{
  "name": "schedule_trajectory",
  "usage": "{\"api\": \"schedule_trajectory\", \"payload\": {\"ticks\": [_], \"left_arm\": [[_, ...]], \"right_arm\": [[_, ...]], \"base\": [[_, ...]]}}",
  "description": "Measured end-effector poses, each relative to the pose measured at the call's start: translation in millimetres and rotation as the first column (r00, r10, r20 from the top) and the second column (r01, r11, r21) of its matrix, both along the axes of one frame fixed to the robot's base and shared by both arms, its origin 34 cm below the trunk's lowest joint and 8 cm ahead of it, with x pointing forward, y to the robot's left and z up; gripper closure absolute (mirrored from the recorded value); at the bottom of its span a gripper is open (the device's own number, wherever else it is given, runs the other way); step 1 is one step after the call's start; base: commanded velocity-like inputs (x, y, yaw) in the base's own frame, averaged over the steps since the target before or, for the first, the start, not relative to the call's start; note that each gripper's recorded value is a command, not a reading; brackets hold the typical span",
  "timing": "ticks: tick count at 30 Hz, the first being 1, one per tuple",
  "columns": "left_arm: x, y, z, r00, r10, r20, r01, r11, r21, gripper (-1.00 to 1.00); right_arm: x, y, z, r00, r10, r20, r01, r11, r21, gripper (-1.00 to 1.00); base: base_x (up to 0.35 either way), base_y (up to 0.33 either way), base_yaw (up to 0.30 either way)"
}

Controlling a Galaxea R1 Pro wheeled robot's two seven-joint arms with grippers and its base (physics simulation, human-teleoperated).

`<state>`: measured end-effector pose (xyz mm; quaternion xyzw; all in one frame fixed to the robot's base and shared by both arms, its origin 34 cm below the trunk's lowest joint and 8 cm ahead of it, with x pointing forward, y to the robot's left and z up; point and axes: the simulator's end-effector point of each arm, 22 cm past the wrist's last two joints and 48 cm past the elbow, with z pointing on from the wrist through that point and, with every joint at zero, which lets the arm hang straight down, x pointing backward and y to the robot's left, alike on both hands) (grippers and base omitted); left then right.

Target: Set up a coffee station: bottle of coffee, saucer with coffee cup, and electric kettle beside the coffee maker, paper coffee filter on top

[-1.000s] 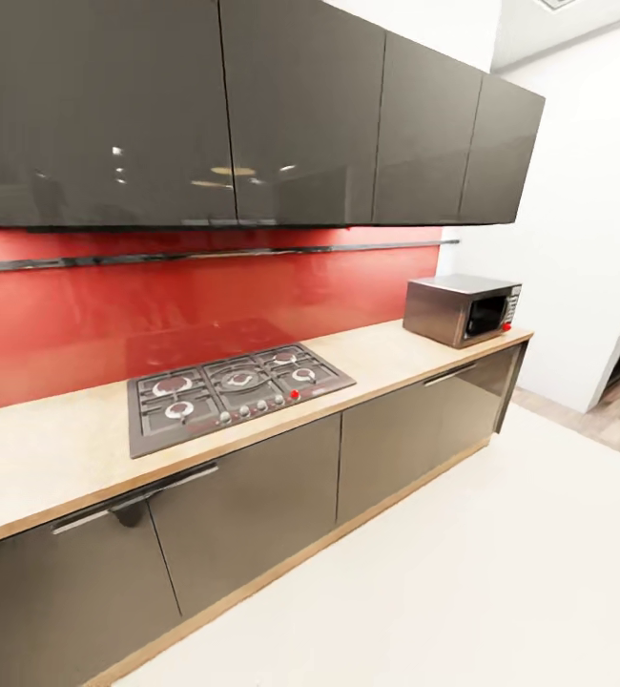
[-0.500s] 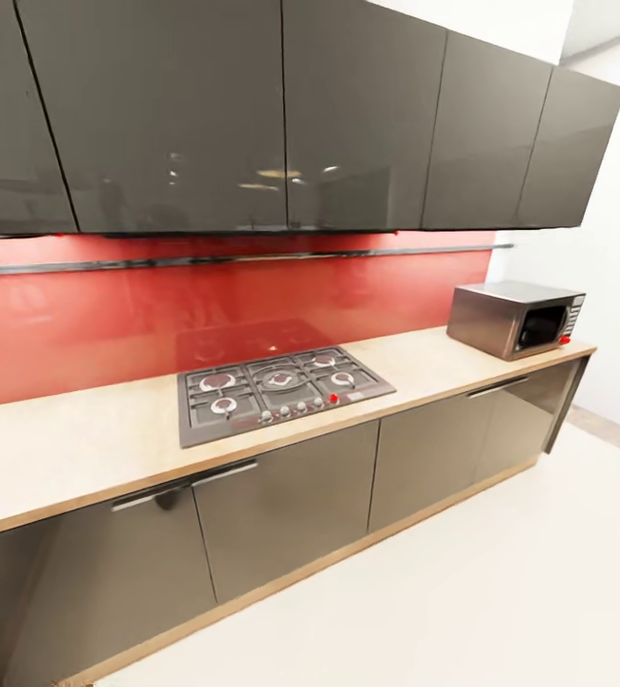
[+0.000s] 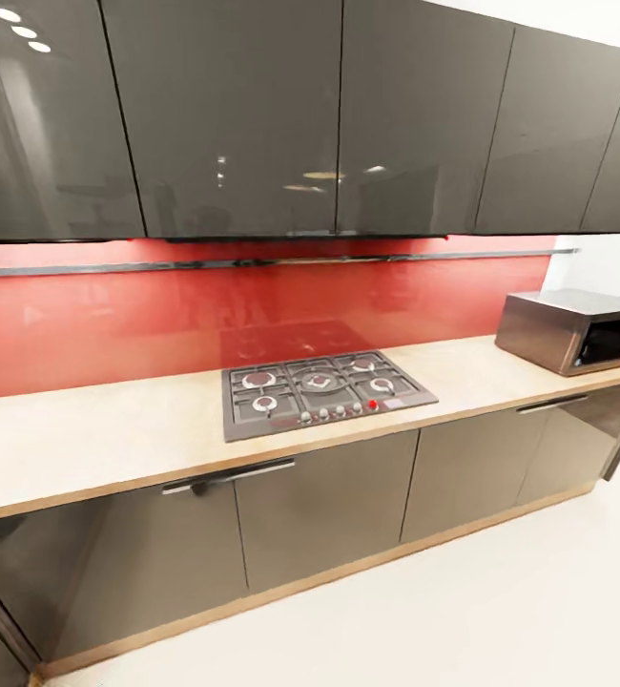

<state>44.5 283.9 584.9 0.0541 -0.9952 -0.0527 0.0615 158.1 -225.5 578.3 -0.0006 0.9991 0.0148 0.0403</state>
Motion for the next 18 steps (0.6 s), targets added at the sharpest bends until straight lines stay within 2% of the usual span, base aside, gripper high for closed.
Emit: {"api": "schedule_trajectory", "payload": {"ticks": [18], "left_arm": [[-6.2, -2.8, 16.8, 1.0, -0.001, -0.002, 0.001, 1.0, -0.004, -1.0]], "right_arm": [[-6.0, 0.2, 16.8, 1.0, 0.001, -0.001, -0.001, 1.0, 0.0, -1.0]], "base": [[0.0, 0.0, 0.28]]}}
